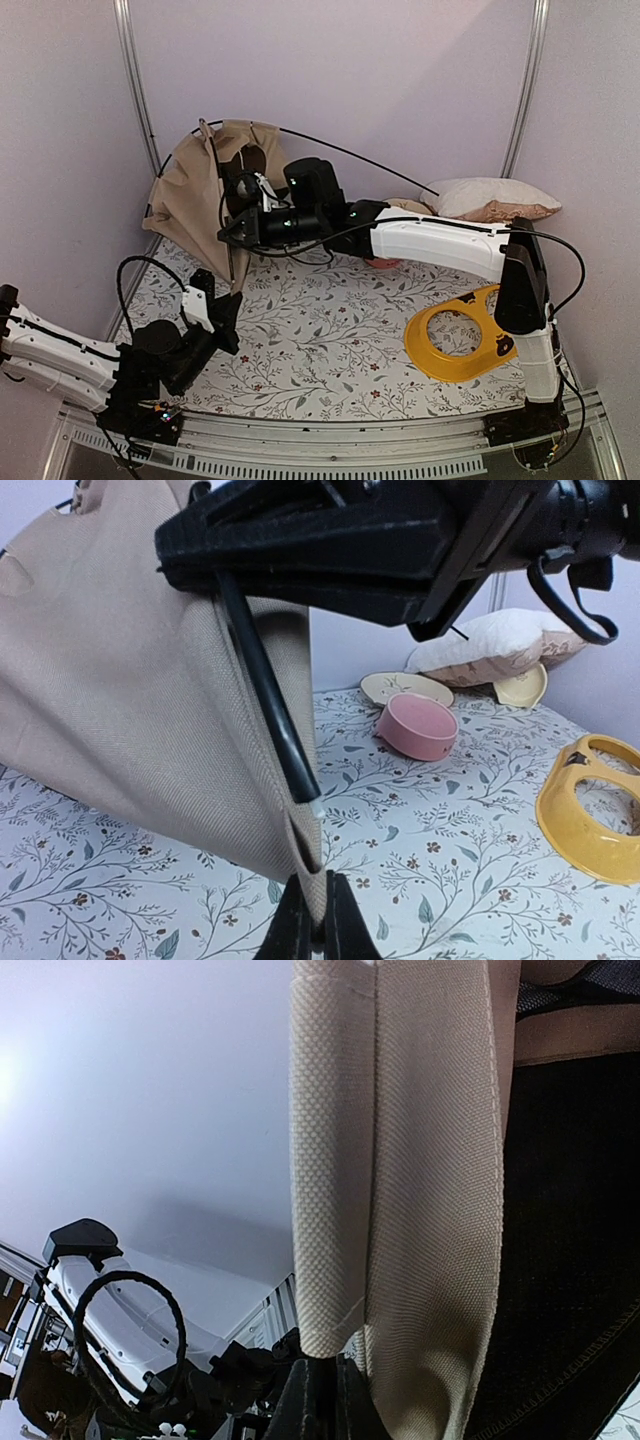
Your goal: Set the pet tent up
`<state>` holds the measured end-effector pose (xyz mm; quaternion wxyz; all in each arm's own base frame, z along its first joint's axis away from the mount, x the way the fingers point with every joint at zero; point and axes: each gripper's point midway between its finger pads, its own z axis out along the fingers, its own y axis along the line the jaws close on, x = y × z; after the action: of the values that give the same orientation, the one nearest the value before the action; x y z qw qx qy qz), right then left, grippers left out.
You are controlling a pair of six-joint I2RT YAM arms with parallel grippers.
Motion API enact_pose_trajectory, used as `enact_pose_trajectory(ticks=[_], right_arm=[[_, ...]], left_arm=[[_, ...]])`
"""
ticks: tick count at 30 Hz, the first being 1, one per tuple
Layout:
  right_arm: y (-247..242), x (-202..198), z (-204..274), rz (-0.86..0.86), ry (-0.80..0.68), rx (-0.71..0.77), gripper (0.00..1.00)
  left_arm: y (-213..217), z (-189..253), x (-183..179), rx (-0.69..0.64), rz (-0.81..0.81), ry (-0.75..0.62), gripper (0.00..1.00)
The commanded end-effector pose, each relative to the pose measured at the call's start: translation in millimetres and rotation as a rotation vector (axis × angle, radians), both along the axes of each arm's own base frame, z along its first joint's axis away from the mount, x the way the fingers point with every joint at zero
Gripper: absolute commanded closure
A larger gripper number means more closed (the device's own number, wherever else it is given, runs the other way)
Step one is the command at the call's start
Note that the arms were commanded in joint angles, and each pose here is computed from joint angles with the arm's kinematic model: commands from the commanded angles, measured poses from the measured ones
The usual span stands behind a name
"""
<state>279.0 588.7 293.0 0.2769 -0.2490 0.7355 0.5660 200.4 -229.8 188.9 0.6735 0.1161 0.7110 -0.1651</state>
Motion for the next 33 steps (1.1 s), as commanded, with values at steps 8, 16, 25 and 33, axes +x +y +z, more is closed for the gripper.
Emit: enact_pose_trajectory(ticks=[8, 16, 25, 33], right_arm=[[-24, 75, 44, -0.271, -0.121, 0.158, 1.0], [-23, 76, 42, -0.271, -0.122, 0.157, 1.0], [-22, 73, 36, -0.265, -0.114, 0.147, 1.0], [-18, 67, 32, -0.254, -0.11, 0.141, 1.0]], left_arm=[[-41, -12, -38, 0.059, -0.272, 0.03, 1.0], [-44, -2, -40, 0.052, -0.29, 0.019, 1.0], [-39, 4, -37, 0.013, -0.267, 0.007, 1.0], [-36, 12, -36, -0.011, -0.269, -0.001, 1.0]])
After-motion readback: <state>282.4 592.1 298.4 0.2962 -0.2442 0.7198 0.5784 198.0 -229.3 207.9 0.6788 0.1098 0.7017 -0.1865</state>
